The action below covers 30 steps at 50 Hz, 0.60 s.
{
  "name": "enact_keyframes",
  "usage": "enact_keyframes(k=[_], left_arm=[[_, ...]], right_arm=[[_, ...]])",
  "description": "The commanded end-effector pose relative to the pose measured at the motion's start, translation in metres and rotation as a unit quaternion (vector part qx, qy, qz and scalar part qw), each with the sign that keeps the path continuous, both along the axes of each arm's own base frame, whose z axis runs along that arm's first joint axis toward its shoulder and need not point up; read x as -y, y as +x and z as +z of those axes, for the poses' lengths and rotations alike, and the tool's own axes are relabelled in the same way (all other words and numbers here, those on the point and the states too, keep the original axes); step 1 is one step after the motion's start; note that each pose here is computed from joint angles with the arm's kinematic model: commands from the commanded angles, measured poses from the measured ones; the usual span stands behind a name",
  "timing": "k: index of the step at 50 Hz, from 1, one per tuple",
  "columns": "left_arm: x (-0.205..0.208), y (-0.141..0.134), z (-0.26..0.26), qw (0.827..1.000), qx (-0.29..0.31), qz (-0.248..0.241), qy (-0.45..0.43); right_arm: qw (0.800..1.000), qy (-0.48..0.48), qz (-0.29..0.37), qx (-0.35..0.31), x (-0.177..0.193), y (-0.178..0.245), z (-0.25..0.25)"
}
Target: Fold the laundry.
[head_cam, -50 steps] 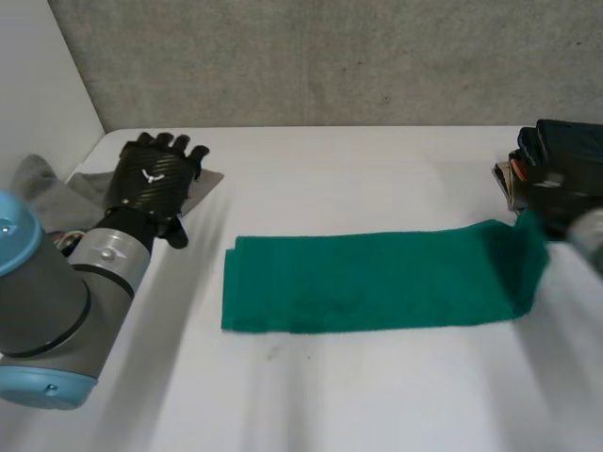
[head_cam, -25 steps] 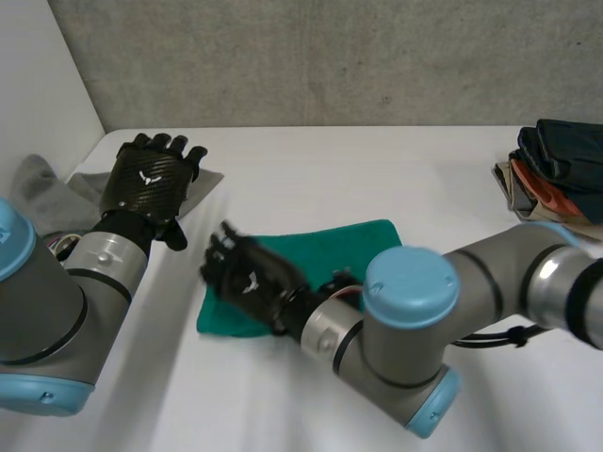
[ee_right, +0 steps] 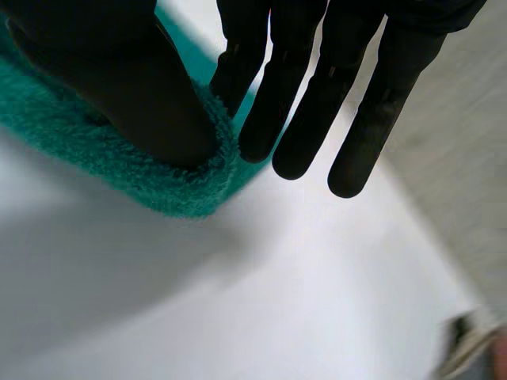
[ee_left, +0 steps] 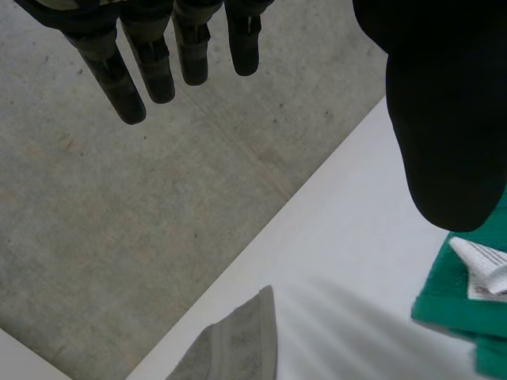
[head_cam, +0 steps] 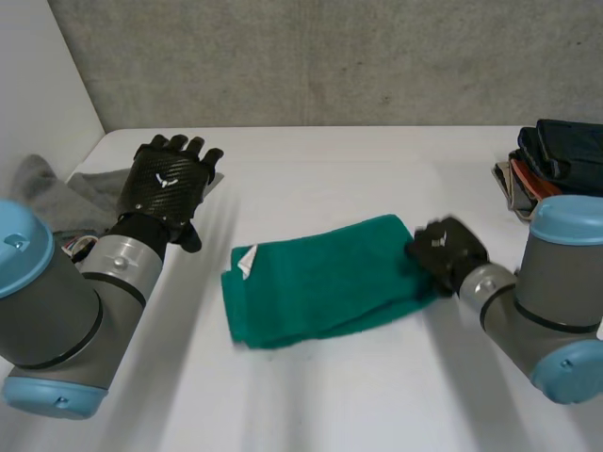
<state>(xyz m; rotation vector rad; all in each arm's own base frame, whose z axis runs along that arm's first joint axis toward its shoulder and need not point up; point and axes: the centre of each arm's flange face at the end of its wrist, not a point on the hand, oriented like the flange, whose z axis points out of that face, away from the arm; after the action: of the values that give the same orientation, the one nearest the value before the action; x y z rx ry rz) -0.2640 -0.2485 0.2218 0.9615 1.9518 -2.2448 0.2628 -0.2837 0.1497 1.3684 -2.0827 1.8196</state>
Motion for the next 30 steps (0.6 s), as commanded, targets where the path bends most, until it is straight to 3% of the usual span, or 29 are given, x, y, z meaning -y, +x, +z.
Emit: enact_keyframes(k=[1,3,4,8,11,17,20,23,27,30], left_arm=[[-0.001,0.001,0.008,1.0,-0.004,0.001,-0.011],[-0.002,0.001,0.01,1.0,-0.005,0.003,-0.014],[-0.001,0.001,0.011,1.0,-0.006,0.003,-0.015],[0.0,0.003,0.013,1.0,-0.011,0.009,-0.017],[-0.001,0.003,0.014,1.0,-0.025,0.007,-0.011],[0.003,0.002,0.021,0.997,-0.076,0.014,0.0],[0.005,-0.001,0.028,0.994,-0.106,0.017,0.001],[0.001,-0.008,0.032,0.992,-0.129,0.004,0.008],[-0.02,-0.035,0.018,0.987,-0.145,-0.04,0.063],[-0.028,-0.042,-0.008,0.985,-0.116,-0.028,0.121]], right_arm=[[0.986,-0.114,0.099,0.077,-0.033,0.059,0.059],[0.98,-0.106,0.148,0.077,-0.052,0.081,0.051],[0.971,-0.093,0.205,0.077,-0.078,0.105,0.04],[0.941,-0.068,0.325,0.065,-0.135,0.142,0.013],[0.935,-0.037,0.35,0.053,-0.147,0.145,-0.008],[0.942,0.003,0.328,0.072,-0.138,0.141,-0.007],[0.96,0.018,0.245,0.131,-0.088,0.12,0.02],[0.967,0.037,0.144,0.207,-0.043,0.09,0.05],[0.961,0.101,0.085,0.243,-0.024,0.071,0.052],[0.96,0.151,0.076,0.223,-0.019,0.075,0.035]])
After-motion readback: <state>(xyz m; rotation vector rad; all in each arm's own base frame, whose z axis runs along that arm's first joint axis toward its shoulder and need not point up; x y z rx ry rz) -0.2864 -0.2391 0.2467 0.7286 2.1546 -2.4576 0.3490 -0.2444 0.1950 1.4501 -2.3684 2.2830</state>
